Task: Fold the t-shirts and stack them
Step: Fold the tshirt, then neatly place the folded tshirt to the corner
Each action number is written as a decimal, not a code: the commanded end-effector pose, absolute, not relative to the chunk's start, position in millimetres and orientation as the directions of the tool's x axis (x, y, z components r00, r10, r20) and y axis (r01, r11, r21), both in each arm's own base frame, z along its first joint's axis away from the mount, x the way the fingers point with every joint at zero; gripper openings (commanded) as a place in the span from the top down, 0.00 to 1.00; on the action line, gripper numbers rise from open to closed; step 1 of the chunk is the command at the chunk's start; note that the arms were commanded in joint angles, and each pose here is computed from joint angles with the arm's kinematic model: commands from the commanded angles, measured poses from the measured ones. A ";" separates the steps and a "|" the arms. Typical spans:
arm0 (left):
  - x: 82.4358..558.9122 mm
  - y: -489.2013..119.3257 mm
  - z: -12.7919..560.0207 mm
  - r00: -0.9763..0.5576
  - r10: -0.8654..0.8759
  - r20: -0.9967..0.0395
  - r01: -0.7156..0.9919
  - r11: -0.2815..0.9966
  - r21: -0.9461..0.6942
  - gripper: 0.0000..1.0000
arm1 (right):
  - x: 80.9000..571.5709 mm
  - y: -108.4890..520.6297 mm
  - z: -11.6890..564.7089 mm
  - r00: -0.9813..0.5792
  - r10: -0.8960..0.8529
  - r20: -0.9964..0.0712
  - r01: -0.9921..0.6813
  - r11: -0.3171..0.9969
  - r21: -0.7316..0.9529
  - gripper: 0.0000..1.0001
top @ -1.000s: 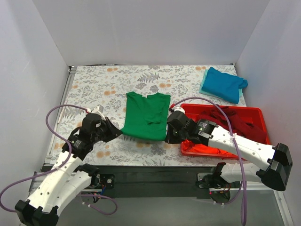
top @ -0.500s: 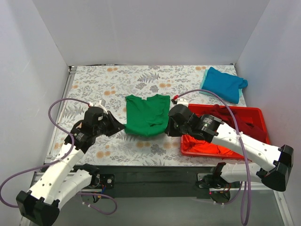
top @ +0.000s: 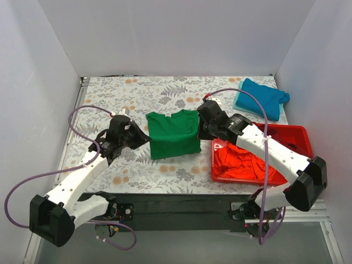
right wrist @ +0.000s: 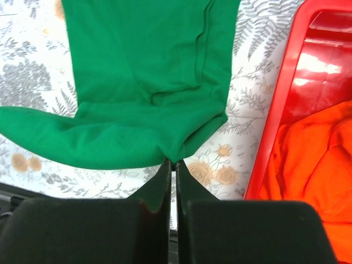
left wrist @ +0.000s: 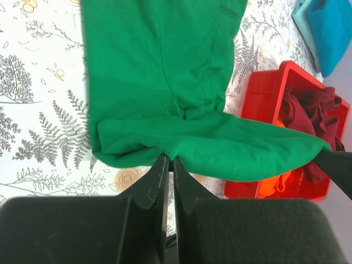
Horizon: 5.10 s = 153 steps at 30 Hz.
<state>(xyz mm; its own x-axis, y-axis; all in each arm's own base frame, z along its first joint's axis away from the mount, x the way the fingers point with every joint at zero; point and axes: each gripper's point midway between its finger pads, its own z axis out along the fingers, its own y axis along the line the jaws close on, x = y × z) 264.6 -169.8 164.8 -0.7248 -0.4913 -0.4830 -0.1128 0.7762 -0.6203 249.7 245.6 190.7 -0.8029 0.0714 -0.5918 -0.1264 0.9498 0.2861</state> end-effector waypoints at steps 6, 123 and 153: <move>313.3 -178.1 169.9 -0.664 -0.533 -0.524 -0.121 0.768 -0.629 1.00 | 303.4 242.5 202.7 -0.772 0.077 -0.630 -0.133 0.951 0.280 0.99; 388.5 -161.9 12.3 -0.889 -0.254 -0.382 -0.091 0.914 -0.395 1.00 | 390.5 270.1 24.6 -0.942 -0.030 -0.334 -0.179 0.887 0.425 0.12; 395.7 -161.8 37.6 -0.865 -0.252 -0.433 -0.078 0.921 -0.380 0.28 | 389.3 293.3 26.5 -0.896 -0.163 -0.412 -0.321 0.881 0.349 0.99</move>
<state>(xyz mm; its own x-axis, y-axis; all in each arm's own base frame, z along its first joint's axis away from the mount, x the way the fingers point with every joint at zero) 400.9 -182.6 34.2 -0.8707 -0.2521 -0.4224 -0.0422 0.8938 -0.4464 383.9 309.4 29.3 -0.9139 -0.0996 -0.3935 -0.2935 0.8318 0.4711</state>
